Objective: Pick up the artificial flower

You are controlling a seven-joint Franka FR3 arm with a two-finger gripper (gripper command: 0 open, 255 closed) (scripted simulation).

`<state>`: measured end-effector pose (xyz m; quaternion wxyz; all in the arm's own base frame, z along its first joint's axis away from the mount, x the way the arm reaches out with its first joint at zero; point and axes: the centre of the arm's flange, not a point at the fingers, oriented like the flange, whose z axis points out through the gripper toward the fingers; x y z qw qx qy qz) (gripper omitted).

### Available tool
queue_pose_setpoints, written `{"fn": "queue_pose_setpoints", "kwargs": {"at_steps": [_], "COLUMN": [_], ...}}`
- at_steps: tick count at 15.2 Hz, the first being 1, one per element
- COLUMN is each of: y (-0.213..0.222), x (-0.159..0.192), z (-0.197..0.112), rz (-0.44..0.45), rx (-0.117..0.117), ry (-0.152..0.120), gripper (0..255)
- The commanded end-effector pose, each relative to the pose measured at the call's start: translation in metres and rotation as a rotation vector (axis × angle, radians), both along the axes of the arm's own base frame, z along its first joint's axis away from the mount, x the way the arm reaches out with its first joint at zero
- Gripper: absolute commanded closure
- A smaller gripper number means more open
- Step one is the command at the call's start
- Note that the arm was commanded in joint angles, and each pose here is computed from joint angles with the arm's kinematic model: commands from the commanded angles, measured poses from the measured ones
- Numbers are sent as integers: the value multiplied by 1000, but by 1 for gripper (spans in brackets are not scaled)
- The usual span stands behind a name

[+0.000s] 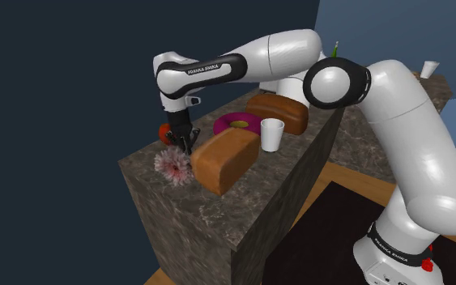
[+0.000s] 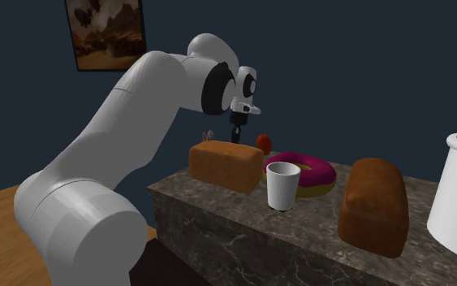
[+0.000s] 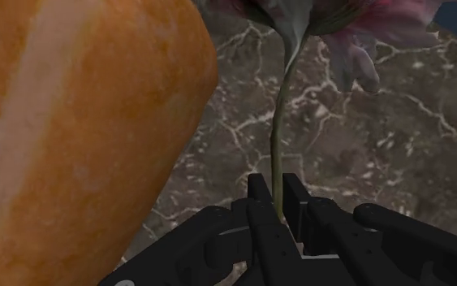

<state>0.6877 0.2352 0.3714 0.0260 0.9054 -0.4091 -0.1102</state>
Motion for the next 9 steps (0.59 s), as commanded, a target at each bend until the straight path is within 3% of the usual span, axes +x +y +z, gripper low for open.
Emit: {"fn": "queue_pose_setpoints", "kwargs": {"at_steps": [1,9], "y": [0,0], "x": [1,1], "z": [11,43], "rz": [0,0], "rx": [0,0], "ry": [0,0], "gripper": [255,255]}}
